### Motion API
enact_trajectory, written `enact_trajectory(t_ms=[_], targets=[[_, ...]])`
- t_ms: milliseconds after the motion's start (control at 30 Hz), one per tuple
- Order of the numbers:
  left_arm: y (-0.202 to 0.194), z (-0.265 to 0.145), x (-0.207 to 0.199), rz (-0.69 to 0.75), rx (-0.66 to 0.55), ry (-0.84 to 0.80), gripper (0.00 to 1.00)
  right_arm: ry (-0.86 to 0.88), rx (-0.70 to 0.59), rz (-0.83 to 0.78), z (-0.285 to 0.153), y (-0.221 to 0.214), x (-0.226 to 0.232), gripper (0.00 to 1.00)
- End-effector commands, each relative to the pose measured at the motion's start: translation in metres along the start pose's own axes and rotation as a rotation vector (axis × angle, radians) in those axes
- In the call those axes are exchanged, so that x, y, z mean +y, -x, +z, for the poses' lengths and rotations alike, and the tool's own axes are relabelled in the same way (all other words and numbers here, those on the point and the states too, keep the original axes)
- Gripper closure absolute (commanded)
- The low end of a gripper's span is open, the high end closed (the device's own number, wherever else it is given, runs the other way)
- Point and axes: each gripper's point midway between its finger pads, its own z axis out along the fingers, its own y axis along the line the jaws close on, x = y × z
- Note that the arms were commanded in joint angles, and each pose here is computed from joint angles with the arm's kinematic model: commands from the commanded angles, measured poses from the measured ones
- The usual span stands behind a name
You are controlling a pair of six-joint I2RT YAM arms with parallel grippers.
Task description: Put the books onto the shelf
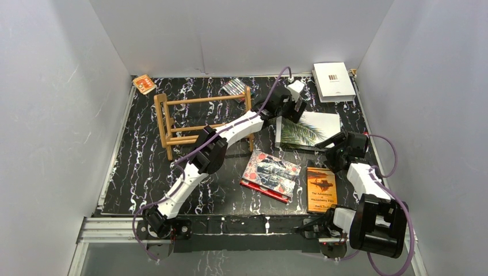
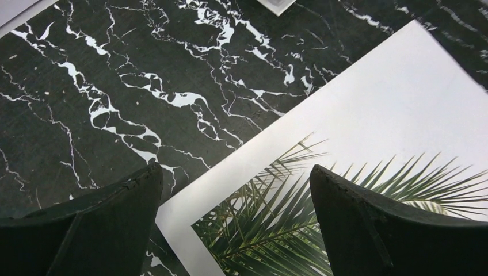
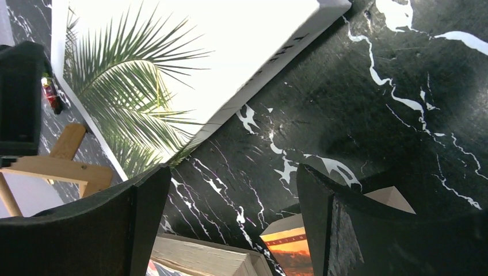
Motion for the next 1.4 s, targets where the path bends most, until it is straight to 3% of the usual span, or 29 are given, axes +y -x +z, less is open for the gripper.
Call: enact_trajectory(t_ms=[0,567,833,1000,1367], targets=[[0.026,-0.004,-0.007,-0.074,-0.05,-0.115,0.04,0.011,0.004,-0.013,-0.002,-0.005,-0.003,0.11],[-0.026,0.013,-0.002,-0.156,0.083,-0.146,0.03,0.023,-0.006,-0.041,-0.002,-0.002,0.0,0.12],[-0.018,-0.029,-0.031,-0.221,0.139,-0.295,0.06,0.061,-0.036,-0.038,0.004,0.003,0.005,0.1],[-0.019,-0.05,-0.03,-0.26,0.171,-0.278,0.07,0.135,-0.083,-0.028,0.012,0.014,0.021,0.1],[-0.027,-0.075,-0.048,-0.3,0.227,-0.279,0.11,0.264,0.004,-0.016,0.032,0.014,0.054,0.1]])
